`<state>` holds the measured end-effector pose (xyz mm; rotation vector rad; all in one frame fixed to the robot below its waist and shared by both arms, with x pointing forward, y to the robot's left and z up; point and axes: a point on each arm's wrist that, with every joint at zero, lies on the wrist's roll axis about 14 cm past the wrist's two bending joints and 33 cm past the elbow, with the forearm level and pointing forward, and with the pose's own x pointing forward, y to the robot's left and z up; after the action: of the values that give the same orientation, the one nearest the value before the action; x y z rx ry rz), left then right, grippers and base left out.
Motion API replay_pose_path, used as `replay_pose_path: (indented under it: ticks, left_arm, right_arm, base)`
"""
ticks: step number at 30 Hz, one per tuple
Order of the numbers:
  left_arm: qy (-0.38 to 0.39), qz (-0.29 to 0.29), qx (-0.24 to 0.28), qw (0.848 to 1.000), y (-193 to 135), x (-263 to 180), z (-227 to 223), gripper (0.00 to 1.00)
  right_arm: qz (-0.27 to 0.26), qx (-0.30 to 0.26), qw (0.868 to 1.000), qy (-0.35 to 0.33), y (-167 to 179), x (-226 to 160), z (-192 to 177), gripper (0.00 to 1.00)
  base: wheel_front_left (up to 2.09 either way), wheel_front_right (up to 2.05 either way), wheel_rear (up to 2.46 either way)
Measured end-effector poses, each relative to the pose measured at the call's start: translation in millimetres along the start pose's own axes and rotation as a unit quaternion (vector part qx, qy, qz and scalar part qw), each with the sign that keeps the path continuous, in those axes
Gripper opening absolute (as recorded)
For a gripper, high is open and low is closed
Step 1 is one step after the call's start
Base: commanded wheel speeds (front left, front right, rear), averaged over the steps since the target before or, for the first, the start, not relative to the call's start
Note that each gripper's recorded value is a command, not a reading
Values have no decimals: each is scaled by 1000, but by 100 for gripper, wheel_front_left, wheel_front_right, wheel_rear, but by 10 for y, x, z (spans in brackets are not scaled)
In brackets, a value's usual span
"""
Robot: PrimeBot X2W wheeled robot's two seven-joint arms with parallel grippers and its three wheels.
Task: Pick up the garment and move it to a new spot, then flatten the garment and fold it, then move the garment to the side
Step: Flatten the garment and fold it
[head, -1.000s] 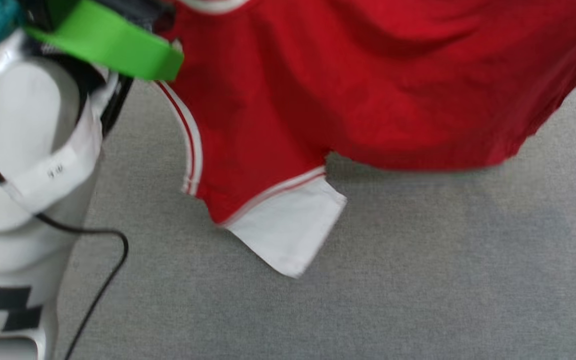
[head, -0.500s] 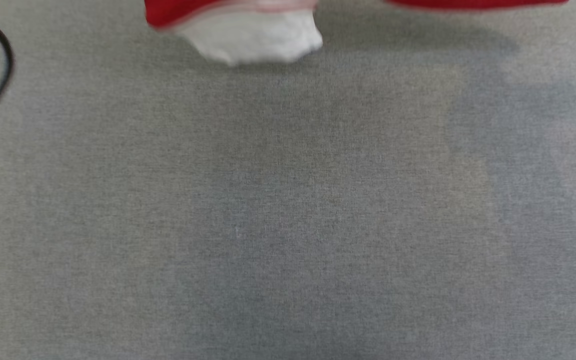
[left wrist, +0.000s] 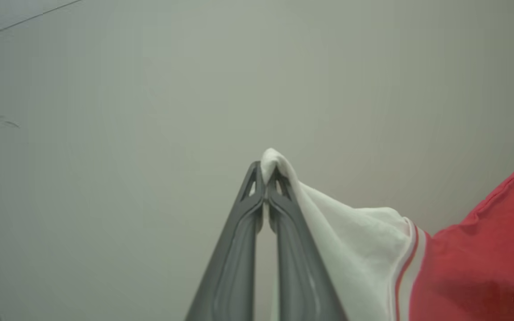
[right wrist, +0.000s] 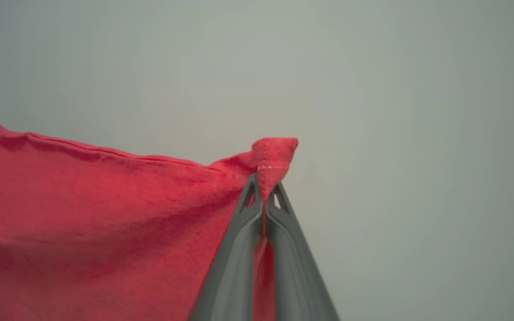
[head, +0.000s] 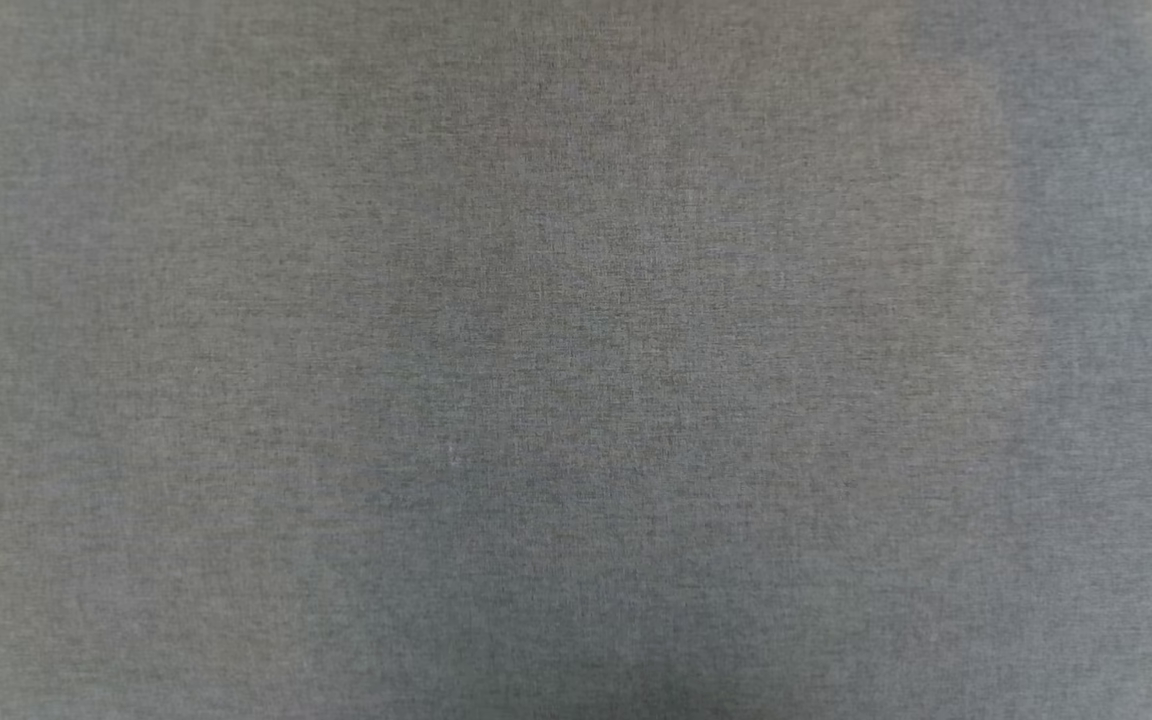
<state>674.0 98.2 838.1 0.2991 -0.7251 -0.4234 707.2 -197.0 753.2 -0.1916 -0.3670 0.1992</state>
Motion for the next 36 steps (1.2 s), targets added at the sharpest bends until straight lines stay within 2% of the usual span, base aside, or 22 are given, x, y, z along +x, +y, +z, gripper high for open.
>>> replay_pose_path:
  ticks: [4, 8, 10, 15, 21, 29, 36]
  left_arm:
    - [26, -4, -18, 999, -73, -77, -362, 0]
    - [63, -4, -35, 997, -131, -264, -731, 0]
    - [104, -7, -56, 993, -232, -534, -1031, 0]
    - [150, -13, -75, 986, -360, -907, -1255, 0]
    - [180, -15, -104, 978, -562, -1417, -1273, 0]
    - [253, 0, -146, 956, -914, -2439, -1227, 0]
    - [345, 3, -194, 918, -1411, -3554, -1090, 0]
  right_arm:
    - [13, 5, 999, 32, 120, 18, -396, 0]
    - [23, 22, 998, 46, 229, -44, -632, 0]
    - [39, 33, 996, 74, 368, -214, -894, 0]
    - [66, 48, 991, 108, 604, -482, -1145, 0]
    - [92, 69, 982, 150, 828, -936, -1379, 0]
    - [132, 84, 964, 213, 1044, -1790, -1588, 0]
    - [160, 114, 943, 269, 1253, -2673, -1704, 0]
  base:
    - [0, 0, 0]
    - [0, 0, 0]
    - [0, 0, 0]
    - [0, 0, 0]
    - [0, 0, 0]
    - [0, 0, 0]
    - [0, 0, 0]
